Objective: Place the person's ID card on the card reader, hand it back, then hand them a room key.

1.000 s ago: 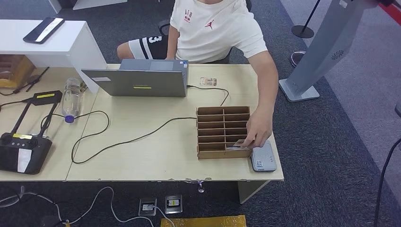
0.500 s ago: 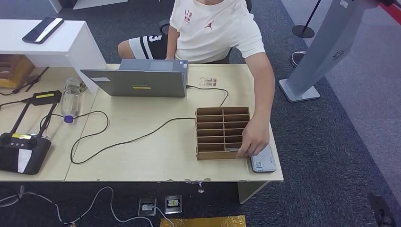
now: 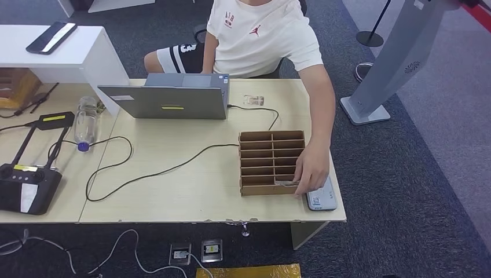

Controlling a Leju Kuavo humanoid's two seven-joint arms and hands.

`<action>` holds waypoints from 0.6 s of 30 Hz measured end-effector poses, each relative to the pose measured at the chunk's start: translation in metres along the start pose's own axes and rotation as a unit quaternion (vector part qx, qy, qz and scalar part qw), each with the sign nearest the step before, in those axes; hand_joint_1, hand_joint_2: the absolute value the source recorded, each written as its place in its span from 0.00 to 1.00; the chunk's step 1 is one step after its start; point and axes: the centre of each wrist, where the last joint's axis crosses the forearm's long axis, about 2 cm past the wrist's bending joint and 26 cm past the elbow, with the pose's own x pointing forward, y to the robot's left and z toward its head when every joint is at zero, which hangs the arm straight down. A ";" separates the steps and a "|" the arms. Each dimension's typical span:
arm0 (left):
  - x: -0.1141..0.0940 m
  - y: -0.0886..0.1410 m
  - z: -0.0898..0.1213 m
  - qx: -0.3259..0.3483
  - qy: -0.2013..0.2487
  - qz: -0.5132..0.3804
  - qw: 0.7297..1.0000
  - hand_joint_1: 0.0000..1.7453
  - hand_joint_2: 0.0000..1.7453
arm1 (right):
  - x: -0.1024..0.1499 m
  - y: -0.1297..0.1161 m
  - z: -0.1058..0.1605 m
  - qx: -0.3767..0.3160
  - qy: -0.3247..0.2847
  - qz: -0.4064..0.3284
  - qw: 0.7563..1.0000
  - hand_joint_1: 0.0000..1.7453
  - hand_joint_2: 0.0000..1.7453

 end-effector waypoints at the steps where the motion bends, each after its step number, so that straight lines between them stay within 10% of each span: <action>1: 0.000 -0.001 0.001 -0.001 -0.003 -0.003 1.000 0.00 0.00 | 0.000 0.003 0.000 0.002 -0.008 0.004 1.000 0.00 1.00; 18: 0.009 -0.019 0.008 -0.009 -0.035 0.009 0.999 0.00 0.00 | 0.040 0.027 0.012 0.056 -0.064 0.019 0.996 0.00 1.00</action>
